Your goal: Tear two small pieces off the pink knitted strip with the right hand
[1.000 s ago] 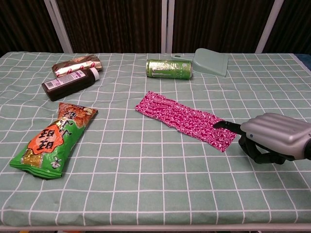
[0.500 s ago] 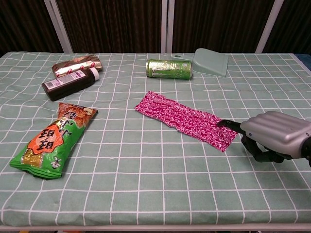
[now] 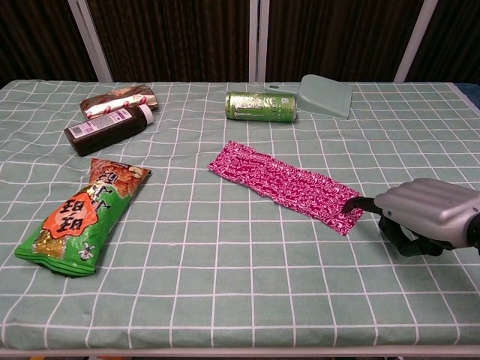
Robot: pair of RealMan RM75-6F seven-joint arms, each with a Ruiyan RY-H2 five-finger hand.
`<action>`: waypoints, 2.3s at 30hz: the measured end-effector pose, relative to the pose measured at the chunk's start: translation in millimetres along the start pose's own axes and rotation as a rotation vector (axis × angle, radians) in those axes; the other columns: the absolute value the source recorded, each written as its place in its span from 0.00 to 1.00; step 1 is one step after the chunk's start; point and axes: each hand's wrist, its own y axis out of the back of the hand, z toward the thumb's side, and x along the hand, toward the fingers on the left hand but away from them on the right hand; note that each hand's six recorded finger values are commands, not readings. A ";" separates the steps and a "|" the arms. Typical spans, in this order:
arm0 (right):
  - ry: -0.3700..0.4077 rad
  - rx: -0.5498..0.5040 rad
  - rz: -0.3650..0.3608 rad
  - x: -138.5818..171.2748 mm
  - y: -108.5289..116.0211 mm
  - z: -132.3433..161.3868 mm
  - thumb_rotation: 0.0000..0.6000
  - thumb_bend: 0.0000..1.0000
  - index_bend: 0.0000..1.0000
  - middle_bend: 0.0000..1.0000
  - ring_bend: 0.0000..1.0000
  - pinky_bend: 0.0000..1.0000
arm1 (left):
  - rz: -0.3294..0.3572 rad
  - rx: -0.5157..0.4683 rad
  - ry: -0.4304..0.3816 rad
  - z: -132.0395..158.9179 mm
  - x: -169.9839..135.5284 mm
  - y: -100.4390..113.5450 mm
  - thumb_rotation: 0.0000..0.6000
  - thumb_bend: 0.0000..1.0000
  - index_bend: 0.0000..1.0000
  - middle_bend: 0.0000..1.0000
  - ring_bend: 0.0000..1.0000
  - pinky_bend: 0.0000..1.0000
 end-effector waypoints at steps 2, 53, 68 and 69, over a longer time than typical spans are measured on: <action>-0.001 0.003 0.004 -1.0 -0.4 0.6 1.00 1.00 0.15 0.93 0.89 0.79 | -0.001 0.000 0.002 -0.5 -0.2 0.0 1.00 0.09 0.06 0.00 0.00 0.09; -0.238 -0.058 0.011 21.3 -6.0 -100.0 1.00 1.00 0.16 0.93 0.89 0.79 | -0.020 0.021 -0.011 7.0 4.9 -4.7 1.00 0.09 0.06 0.00 0.00 0.09; -0.102 -0.065 -0.004 -4.0 10.8 -42.0 1.00 1.00 0.16 0.93 0.89 0.79 | -0.016 0.016 -0.004 3.7 4.4 -2.7 1.00 0.09 0.06 0.00 0.00 0.09; -0.096 -0.065 -0.002 -6.0 11.4 -39.2 1.00 1.00 0.15 0.93 0.89 0.79 | -0.015 0.016 -0.003 3.4 4.4 -2.7 1.00 0.09 0.06 0.00 0.00 0.09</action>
